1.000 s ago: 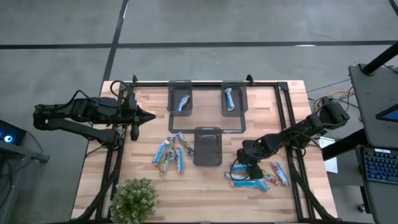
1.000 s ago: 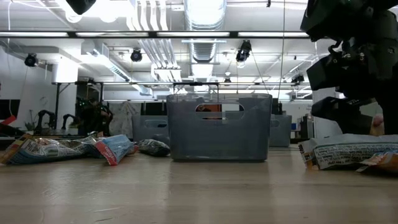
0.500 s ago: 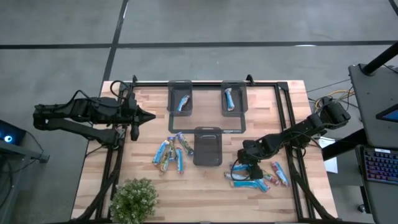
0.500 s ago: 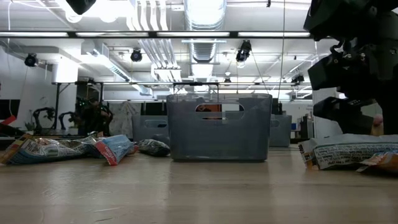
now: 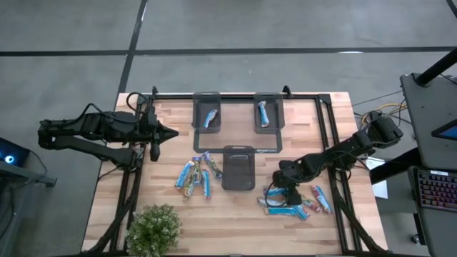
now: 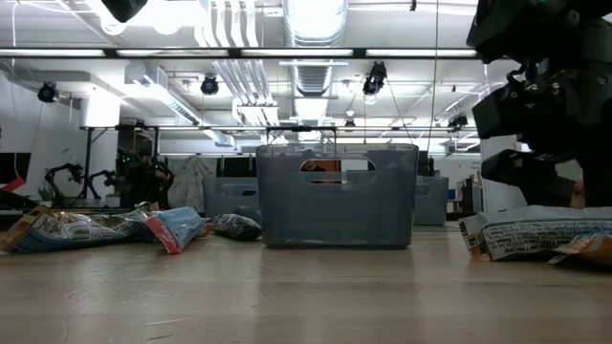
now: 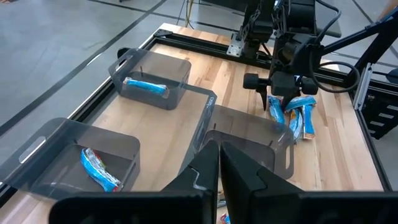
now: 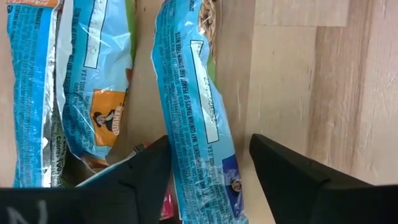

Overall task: Pick and place Granola Bars by type
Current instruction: Put the blue granola bar into the bottom black bin

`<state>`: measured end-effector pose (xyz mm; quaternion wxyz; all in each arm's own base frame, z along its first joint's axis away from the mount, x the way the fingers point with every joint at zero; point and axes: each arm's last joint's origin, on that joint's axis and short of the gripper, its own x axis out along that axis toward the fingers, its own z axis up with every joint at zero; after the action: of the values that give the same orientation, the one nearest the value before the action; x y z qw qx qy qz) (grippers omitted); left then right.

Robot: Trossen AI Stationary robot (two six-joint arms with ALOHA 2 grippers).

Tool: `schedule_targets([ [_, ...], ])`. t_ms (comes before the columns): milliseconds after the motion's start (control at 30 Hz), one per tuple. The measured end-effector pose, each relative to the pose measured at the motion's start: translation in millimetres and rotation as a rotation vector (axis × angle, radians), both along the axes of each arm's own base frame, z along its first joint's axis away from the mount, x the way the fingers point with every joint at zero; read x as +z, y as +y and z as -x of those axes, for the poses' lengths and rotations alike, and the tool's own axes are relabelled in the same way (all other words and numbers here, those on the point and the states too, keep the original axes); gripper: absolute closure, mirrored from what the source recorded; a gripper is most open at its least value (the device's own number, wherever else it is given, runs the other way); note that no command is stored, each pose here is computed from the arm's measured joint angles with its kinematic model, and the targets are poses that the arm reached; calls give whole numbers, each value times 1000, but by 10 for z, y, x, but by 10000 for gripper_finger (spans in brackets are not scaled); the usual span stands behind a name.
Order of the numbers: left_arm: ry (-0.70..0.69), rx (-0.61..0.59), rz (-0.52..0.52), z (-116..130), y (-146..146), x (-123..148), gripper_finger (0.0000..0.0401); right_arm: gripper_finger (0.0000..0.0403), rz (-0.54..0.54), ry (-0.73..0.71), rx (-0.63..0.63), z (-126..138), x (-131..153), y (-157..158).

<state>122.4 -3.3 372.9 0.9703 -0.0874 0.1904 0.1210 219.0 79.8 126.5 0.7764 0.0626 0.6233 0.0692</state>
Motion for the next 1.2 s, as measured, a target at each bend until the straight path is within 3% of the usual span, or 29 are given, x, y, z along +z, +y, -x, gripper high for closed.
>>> schedule_targets([
  [1200, -1, 1, 2, 0, 0, 1, 401, 210, -10, -14, 14, -20, 17, 29],
])
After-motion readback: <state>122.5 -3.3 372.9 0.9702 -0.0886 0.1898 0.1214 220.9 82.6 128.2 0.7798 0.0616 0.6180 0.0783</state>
